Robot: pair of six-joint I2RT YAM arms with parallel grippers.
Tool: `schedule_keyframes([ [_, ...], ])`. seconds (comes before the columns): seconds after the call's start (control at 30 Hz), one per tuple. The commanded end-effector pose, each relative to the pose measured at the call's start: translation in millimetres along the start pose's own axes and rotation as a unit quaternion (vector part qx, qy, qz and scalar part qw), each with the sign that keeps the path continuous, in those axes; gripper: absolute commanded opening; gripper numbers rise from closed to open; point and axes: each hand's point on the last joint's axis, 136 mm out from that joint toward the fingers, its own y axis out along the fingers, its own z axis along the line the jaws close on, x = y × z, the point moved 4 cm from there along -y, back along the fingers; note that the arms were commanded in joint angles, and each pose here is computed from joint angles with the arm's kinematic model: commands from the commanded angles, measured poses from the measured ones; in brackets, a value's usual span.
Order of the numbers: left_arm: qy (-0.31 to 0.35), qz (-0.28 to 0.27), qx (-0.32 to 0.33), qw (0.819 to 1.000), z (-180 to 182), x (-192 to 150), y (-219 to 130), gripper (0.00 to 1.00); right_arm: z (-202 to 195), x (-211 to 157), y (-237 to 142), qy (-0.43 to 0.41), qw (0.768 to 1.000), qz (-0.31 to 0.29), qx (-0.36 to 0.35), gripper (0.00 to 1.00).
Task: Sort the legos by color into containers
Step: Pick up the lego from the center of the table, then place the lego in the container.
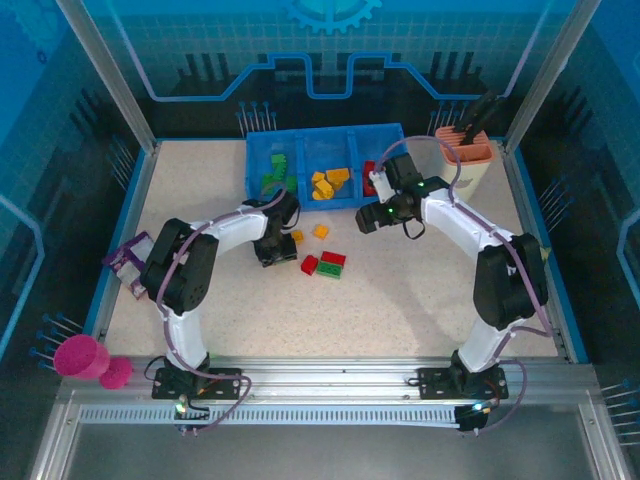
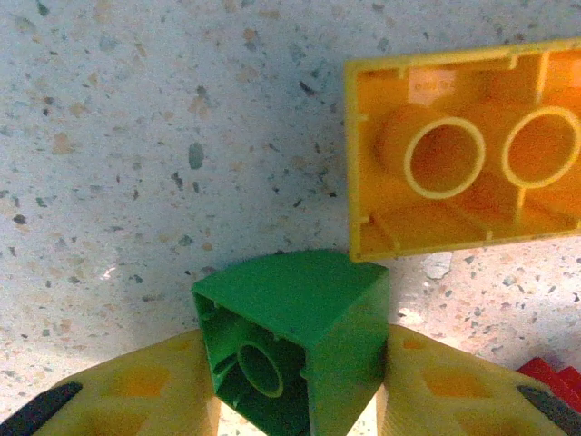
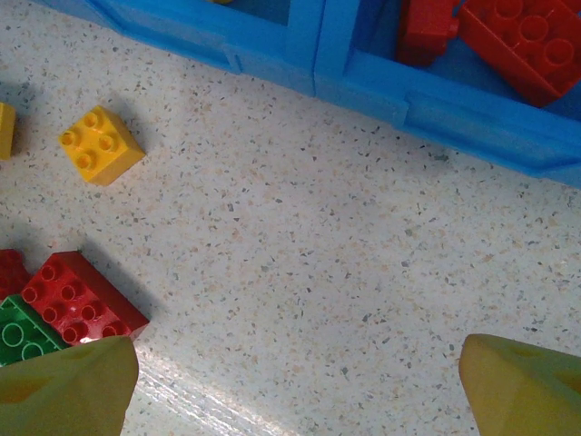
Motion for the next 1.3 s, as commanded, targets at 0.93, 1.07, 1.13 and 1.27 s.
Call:
schedule_keyframes([
  [0.93,-0.081,-0.203,-0.039,0.975,-32.5,253.6,-60.4,0.40,45.0,10.8,-7.7,-0.041,0.998,-0.010,0.049,0.94],
  [1.07,-0.094,-0.209,-0.049,0.972,-31.4,267.3,-55.1,0.44,51.8,5.8,-4.1,-0.049,0.997,0.002,0.051,0.95],
  [1.13,-0.098,-0.211,-0.056,0.971,-30.6,269.2,-55.3,0.44,54.2,3.5,-2.8,-0.055,0.997,0.007,0.051,0.95],
  [1.27,-0.097,-0.211,-0.063,0.971,-31.3,268.7,-57.2,0.50,58.4,1.1,0.2,-0.067,0.996,0.014,0.053,0.95],
])
